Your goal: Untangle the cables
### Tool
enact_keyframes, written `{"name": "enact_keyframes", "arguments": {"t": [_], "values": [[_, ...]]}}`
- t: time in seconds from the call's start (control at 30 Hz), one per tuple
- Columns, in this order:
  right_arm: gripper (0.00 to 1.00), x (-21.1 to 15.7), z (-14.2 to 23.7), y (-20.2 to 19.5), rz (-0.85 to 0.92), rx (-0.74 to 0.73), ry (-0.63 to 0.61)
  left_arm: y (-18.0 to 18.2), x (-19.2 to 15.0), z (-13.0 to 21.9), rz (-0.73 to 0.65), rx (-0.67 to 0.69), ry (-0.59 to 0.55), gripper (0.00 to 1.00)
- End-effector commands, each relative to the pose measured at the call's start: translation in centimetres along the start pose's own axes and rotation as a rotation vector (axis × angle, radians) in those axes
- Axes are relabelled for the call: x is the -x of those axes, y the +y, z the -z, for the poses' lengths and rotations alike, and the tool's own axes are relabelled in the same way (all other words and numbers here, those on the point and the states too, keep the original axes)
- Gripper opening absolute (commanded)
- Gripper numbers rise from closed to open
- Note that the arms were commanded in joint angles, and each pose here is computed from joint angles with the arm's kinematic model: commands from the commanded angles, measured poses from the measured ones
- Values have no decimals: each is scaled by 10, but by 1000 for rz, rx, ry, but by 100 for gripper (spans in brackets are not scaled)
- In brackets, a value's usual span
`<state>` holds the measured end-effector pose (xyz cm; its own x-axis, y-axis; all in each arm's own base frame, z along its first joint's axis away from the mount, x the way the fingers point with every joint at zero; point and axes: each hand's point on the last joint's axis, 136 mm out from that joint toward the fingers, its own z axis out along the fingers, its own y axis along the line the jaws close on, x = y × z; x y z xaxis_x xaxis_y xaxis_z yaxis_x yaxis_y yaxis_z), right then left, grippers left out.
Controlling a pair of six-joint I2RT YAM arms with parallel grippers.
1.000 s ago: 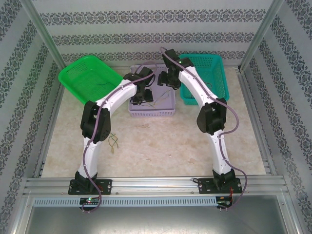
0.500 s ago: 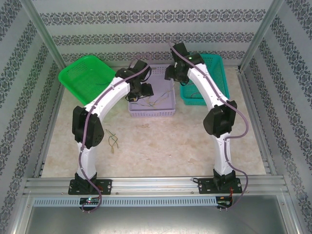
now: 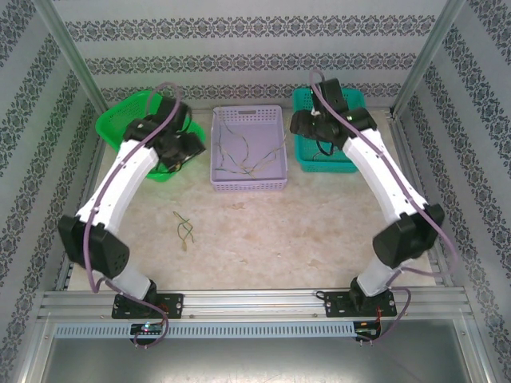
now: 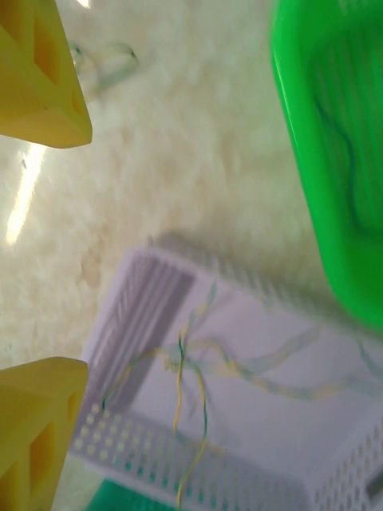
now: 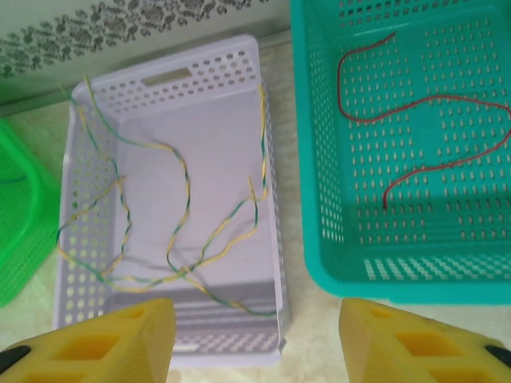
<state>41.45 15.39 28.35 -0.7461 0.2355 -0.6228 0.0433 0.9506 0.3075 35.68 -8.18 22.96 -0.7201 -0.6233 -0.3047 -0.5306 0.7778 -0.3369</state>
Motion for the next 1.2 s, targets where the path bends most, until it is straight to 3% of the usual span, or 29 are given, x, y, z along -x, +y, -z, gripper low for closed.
{"name": "enact_keyframes", "arguments": {"t": [0.0, 0.2, 0.33, 0.43, 0.77, 0.87, 0.93, 1.17], "values": [[54, -36, 8, 23, 37, 109, 21, 63, -30, -17, 144, 115, 88, 64], [54, -148, 6, 57, 133, 298, 227, 118, -73, -57, 318, 141, 189, 57], [53, -205, 8, 80, 205, 388, 345, 113, -69, -85, 278, 101, 195, 53], [53, -228, 7, 89, 238, 413, 397, 112, -67, -101, 240, 104, 206, 48], [52, -241, 0, 101, 241, 436, 454, 135, -91, -132, 229, 170, 266, 27], [52, -244, -3, 102, 235, 436, 469, 138, -93, -132, 217, 187, 269, 16], [52, -245, -4, 101, 232, 432, 473, 138, -92, -130, 213, 181, 262, 0], [52, -239, 5, 118, 217, 527, 468, 89, -70, -80, 235, 3, 158, 0]]}}
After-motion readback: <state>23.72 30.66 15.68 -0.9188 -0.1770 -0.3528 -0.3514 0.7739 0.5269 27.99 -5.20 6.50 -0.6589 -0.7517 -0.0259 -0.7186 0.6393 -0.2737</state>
